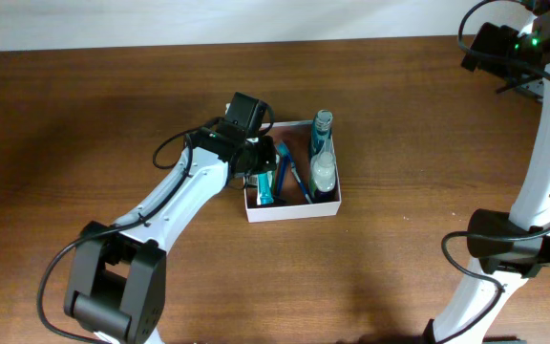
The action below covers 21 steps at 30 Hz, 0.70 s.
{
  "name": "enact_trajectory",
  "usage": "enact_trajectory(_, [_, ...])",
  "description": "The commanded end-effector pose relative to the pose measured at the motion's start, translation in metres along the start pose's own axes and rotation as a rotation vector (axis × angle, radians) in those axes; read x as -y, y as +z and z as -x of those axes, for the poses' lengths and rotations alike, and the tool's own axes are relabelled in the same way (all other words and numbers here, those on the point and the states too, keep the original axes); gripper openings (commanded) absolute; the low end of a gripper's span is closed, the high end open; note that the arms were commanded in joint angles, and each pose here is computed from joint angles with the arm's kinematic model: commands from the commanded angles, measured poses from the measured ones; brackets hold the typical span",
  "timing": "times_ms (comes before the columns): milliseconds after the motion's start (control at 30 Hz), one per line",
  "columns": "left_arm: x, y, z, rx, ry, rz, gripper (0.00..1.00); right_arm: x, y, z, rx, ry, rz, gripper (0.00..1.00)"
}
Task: Pack container
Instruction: 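Carry the Colgate tube right and lower it into the box, then open the left gripper to drop the tube and withdraw left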
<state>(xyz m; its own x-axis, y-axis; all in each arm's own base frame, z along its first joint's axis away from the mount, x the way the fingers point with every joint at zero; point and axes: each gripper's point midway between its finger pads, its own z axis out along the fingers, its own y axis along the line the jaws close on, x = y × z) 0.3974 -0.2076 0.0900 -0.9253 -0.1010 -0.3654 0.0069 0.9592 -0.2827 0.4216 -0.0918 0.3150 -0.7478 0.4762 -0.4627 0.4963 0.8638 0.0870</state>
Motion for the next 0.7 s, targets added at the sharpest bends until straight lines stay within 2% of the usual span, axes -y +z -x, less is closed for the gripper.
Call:
enact_trajectory(0, [0.001,0.002,0.001,0.002,-0.005,0.005,0.11,0.003,-0.007,0.000,0.013,0.007,-0.006,0.98])
enact_trajectory(133, [0.001,0.002,0.001,0.002,-0.005,0.005,0.15,0.003,-0.007,0.000,0.013,0.007,-0.005,0.98])
enact_trajectory(667, [-0.009,0.020,-0.007,-0.034,0.000,0.048,0.14,0.003,-0.007,0.000,0.013,0.007,-0.005,0.99])
